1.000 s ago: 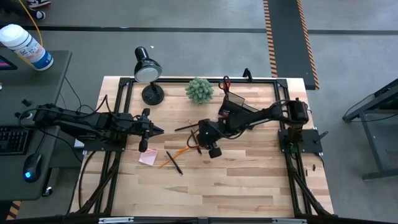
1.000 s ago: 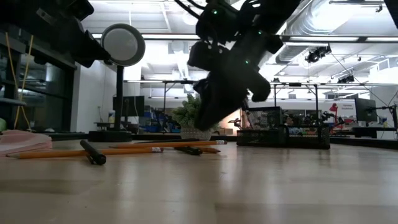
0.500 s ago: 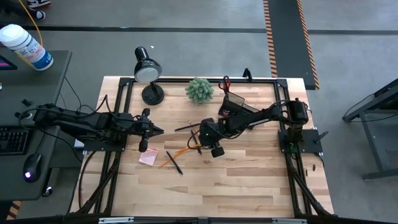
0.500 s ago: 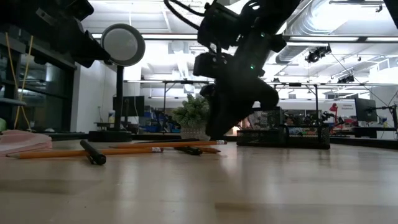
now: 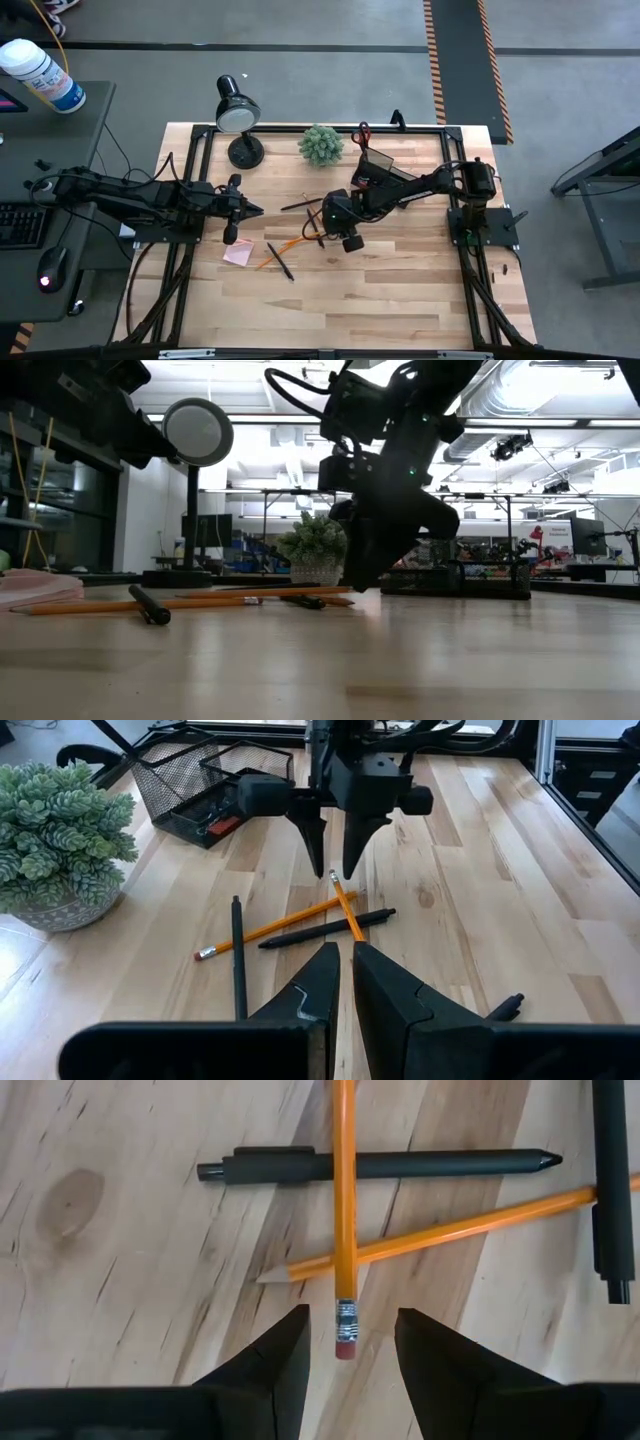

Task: Pick and place office supplies into organizer
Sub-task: Put the middle orange pencil into the black desk organizer

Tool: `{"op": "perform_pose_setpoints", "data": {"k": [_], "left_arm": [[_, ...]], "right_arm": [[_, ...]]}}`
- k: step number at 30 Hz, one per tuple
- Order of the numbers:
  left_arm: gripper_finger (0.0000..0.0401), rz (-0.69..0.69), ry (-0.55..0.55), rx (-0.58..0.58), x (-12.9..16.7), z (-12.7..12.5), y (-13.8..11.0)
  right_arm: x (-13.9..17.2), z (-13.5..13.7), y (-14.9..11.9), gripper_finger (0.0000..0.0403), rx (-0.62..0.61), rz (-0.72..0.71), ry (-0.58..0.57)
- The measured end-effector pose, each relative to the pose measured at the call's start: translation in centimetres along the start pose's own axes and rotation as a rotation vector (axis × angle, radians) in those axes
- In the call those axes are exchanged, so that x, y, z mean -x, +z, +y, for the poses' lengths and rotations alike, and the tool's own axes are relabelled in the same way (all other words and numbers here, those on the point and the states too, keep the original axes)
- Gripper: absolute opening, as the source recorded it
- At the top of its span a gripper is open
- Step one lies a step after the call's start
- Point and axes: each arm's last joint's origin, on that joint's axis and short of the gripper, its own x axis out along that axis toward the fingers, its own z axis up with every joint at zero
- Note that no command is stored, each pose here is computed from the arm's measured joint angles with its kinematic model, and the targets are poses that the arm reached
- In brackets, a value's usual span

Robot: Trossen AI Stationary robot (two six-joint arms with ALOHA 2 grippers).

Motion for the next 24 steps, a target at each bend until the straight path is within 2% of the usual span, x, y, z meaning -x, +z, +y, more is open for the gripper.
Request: {"op": "perform_pose_setpoints", "data": {"k": [14, 24], "left_arm": [[0.0024, 0.0, 0.0, 0.0, 0.0, 0.0, 0.0], [0.0024, 0.0, 0.0, 0.0, 0.0, 0.0, -0.01]], "right_arm": [[-0.04, 0.02, -0.05, 0.0076, -0.003, -0.001, 0.002], [-0.05, 0.07, -0.04, 0.0078, -0.004, -0.007, 0.018]]}}
